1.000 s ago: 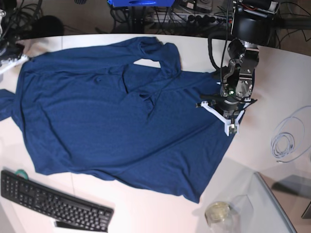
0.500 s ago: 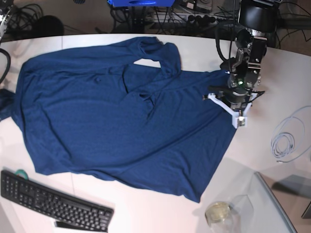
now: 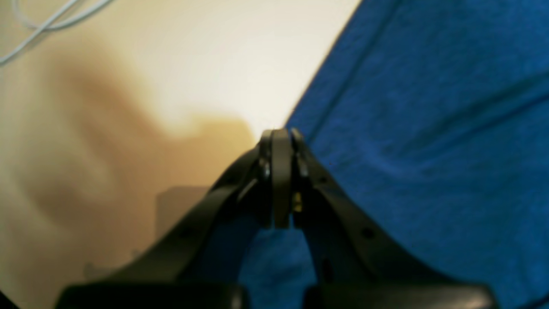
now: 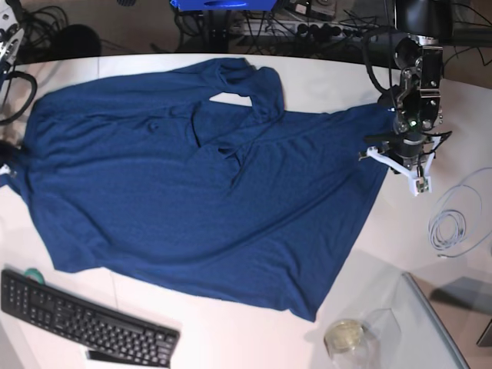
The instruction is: Layout the t-shirt on the table in an organized manner, then fold the t-shirt properly
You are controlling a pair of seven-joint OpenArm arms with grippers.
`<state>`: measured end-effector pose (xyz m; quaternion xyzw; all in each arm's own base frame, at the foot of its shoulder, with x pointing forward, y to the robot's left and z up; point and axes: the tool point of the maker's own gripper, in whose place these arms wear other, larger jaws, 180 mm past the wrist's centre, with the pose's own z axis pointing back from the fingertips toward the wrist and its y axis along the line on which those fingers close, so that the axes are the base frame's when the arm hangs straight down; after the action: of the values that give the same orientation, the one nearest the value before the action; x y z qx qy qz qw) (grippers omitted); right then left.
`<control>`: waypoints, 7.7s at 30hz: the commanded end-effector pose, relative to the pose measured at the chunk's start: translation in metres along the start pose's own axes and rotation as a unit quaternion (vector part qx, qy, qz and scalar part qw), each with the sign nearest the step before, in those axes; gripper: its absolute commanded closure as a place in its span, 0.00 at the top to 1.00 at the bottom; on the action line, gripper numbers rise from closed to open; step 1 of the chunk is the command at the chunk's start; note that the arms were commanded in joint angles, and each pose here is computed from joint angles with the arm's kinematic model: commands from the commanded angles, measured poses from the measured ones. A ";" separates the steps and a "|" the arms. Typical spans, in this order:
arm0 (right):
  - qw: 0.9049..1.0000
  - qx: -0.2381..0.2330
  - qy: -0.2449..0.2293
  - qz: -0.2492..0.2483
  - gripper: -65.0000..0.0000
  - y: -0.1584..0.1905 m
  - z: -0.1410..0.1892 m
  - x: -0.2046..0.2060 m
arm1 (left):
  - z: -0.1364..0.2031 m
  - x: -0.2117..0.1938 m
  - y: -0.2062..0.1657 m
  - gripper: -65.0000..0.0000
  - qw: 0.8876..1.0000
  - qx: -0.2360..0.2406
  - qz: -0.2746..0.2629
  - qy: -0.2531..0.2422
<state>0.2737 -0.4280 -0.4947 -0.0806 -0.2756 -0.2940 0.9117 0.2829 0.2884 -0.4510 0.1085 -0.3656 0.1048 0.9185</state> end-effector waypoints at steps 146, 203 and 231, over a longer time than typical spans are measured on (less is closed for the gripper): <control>0.996 0.030 0.044 0.068 0.00 0.033 0.086 -0.084 | 0.009 -0.027 -0.011 0.00 0.999 -0.010 -0.006 0.036; 0.989 0.012 -0.039 0.139 0.00 0.017 0.023 0.011 | -0.003 0.011 -0.075 0.00 0.998 -0.065 0.003 0.003; 0.999 0.014 -0.041 -0.019 0.63 0.021 0.131 -0.108 | 0.069 -0.058 -0.009 0.00 0.999 -0.024 -0.002 0.025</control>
<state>0.1433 -0.3072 -0.4569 -0.0647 -0.2921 -0.3107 0.9022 0.1933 0.2520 -0.4516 0.0801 -0.3278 0.1024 0.9358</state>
